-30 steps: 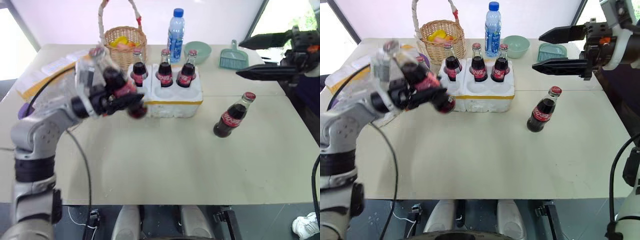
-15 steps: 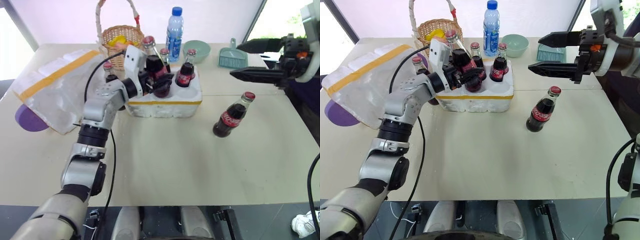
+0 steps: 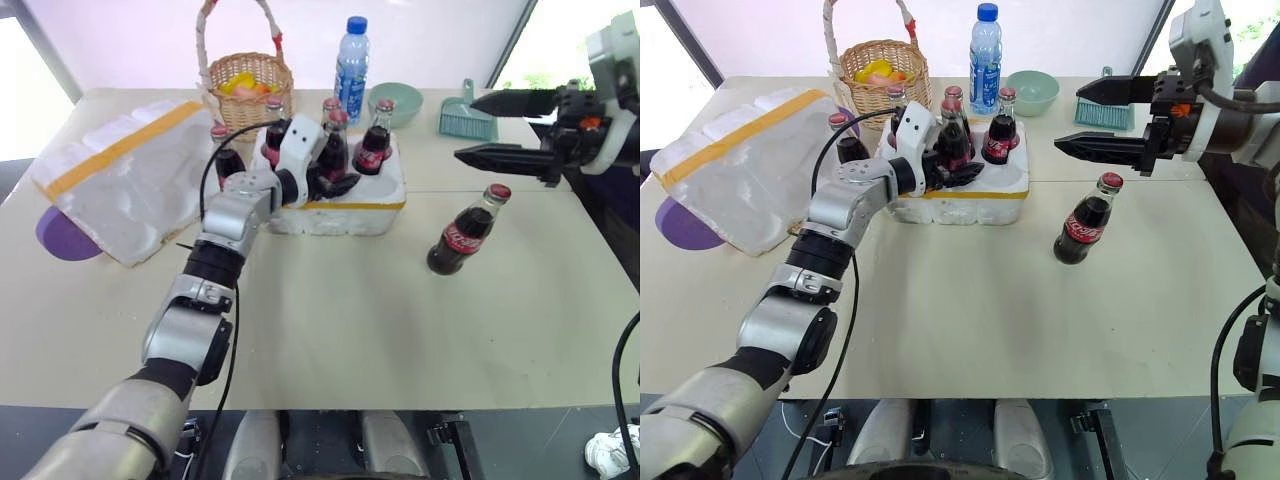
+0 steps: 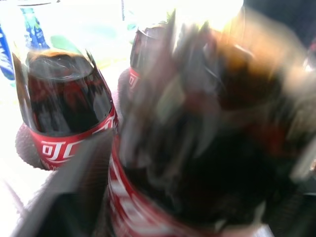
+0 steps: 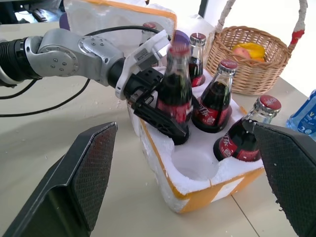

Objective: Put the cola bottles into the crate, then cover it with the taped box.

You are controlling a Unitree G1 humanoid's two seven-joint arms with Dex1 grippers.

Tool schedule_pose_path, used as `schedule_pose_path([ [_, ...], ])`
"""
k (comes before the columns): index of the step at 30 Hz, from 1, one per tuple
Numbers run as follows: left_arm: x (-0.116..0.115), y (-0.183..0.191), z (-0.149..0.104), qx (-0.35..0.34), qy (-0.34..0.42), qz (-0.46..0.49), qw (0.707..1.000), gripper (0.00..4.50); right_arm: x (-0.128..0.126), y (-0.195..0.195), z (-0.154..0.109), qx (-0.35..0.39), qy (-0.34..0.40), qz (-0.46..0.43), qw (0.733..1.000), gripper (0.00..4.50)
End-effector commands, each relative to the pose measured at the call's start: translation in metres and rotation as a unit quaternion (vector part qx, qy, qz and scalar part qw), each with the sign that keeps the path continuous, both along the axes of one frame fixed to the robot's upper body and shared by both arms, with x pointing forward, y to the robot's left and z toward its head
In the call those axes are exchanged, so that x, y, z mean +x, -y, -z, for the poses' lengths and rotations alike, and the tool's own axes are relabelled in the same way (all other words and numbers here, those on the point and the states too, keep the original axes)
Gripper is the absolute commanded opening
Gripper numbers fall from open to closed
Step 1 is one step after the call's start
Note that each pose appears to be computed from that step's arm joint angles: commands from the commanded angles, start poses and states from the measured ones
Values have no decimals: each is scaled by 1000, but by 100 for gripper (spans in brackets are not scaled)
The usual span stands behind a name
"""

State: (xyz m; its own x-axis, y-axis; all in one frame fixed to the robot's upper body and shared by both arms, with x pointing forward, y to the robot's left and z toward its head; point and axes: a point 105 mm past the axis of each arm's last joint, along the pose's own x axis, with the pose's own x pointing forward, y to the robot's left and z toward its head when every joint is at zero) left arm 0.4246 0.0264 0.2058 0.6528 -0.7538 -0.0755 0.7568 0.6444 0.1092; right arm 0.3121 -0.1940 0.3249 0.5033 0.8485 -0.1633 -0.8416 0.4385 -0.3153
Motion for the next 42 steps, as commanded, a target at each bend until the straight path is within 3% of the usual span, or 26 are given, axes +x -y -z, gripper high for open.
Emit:
schedule_pose_path([
  [1,-8,-4,-5,-32,4,15,999,446,-4,-4,-8,-7,29,-7,1000,450],
  [8,-72,-52,-41,-147,48,112,982,446,-5,-4,-1,-6,23,-7,1000,450],
  [13,-94,-123,-38,-156,43,18,987,446,-3,-3,-2,-2,21,-5,1000,450],
  [17,-83,-172,-21,-120,39,-115,985,446,-2,-4,0,2,19,-4,1000,450],
  [21,-76,-189,-9,-90,46,-169,980,446,-1,-5,1,4,17,-4,1000,450],
  [31,-44,-182,12,-57,40,-195,978,446,-1,-5,0,5,21,3,1000,450],
  [42,-31,-181,15,-46,42,-193,979,446,0,2,2,9,23,22,999,450],
])
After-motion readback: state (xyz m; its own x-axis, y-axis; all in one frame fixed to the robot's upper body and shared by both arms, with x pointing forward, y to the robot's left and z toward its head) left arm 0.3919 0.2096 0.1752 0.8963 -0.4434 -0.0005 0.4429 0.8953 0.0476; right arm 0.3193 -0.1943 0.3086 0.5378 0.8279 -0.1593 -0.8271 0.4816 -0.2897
